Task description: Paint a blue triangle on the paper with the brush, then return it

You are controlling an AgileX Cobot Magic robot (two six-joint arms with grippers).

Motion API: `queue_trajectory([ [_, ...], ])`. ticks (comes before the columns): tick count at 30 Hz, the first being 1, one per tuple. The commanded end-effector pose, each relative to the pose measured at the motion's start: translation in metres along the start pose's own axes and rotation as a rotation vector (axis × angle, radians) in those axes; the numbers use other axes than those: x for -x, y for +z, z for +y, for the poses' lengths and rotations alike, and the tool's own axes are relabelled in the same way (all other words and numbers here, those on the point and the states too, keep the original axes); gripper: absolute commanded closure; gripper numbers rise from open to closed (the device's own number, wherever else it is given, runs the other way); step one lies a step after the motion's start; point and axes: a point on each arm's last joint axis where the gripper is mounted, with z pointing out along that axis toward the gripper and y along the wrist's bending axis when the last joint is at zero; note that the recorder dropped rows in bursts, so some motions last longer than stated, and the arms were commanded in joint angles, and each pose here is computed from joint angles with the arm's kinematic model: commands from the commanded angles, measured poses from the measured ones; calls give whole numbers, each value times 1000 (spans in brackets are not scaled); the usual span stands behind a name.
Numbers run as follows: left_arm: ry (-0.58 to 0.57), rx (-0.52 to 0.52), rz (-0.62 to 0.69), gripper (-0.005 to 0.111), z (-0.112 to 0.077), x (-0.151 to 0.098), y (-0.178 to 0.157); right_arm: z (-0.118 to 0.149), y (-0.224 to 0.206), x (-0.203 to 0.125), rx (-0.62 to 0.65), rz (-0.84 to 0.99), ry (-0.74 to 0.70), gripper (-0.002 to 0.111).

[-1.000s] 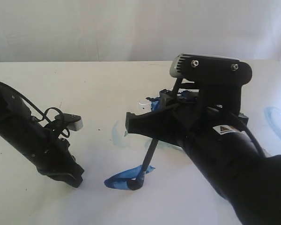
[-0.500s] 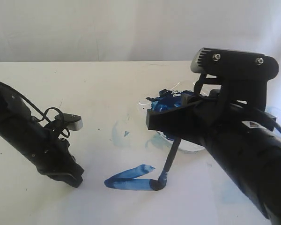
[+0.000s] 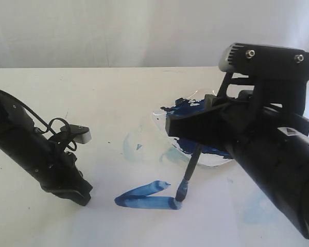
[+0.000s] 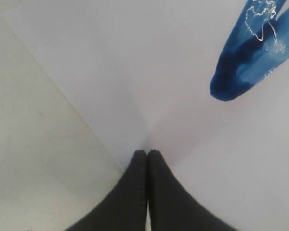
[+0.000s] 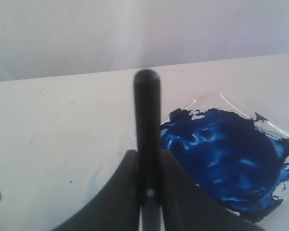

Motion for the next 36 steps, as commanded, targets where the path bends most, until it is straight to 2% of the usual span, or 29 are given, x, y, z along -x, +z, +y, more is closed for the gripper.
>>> queue_trajectory([
  [1, -8, -21, 18, 107, -2, -3, 3, 3, -1, 6, 45, -62, 7, 108],
  [10, -8, -21, 18, 107, -2, -3, 3, 11, 4, 8, 74, -164, 45, 108],
  [16, -8, -21, 18, 107, -2, -3, 3, 16, 15, -5, 44, -147, 27, 108],
  [36, -8, -21, 18, 107, -2, -3, 3, 18, 21, -14, 26, -108, 58, 108],
])
